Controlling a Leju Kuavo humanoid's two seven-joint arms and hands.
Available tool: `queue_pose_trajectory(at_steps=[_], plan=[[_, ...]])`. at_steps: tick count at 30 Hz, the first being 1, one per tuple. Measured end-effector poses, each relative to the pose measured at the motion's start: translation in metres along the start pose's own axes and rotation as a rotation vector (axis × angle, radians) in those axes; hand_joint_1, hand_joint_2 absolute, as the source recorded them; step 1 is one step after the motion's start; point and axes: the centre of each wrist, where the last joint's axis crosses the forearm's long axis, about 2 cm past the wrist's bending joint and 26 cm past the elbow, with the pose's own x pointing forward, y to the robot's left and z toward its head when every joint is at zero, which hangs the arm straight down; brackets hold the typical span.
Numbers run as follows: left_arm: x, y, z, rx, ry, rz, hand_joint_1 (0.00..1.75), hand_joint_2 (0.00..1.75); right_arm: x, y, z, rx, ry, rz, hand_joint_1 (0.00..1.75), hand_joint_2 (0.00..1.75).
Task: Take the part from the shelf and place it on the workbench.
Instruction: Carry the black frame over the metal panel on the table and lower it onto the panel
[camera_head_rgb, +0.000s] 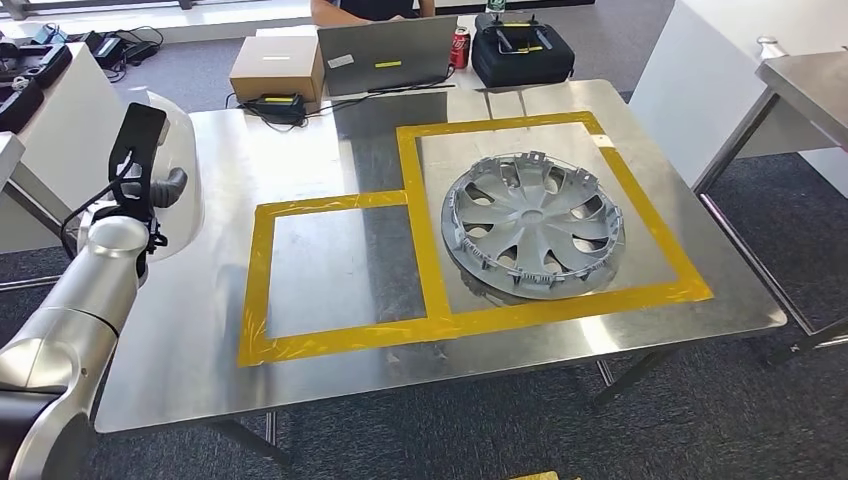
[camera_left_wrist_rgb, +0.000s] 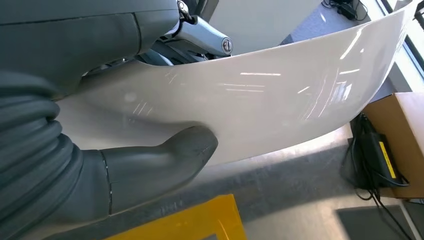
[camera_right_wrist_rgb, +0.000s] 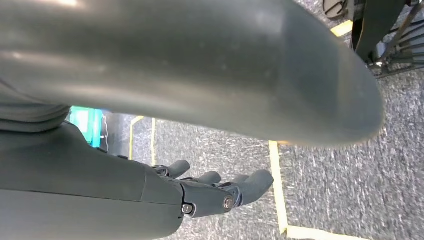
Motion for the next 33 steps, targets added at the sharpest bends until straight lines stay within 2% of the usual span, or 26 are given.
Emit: queue_pose_trajectory(at_steps=[6, 9, 14, 18, 22, 33], plan=[[0.007, -0.003, -0.001, -0.033, -0.047, -0.075, 1.75, 1.75, 0.001, 0.000, 0.000, -0.001, -0.004, -0.014, 0.00, 0.00], [0.013, -0.017, 0.003, -0.065, -0.130, -0.136, 1.75, 1.75, 0.000, 0.002, 0.000, -0.001, -0.009, -0.016, 0.00, 0.00], [0.046, -0.070, 0.025, -0.199, -0.364, -0.221, 1.75, 1.75, 0.007, 0.005, 0.001, 0.002, -0.040, 0.001, 0.00, 0.00], [0.073, -0.117, 0.052, -0.311, -0.479, -0.212, 1.75, 1.75, 0.011, 0.008, 0.001, 0.005, -0.058, 0.012, 0.00, 0.00], [0.088, -0.139, 0.068, -0.364, -0.526, -0.197, 1.75, 1.75, 0.011, 0.009, 0.001, 0.008, -0.058, 0.018, 0.00, 0.00], [0.108, -0.165, 0.090, -0.461, -0.583, -0.156, 1.75, 1.75, 0.011, 0.010, 0.001, 0.004, -0.035, 0.022, 0.00, 0.00]])
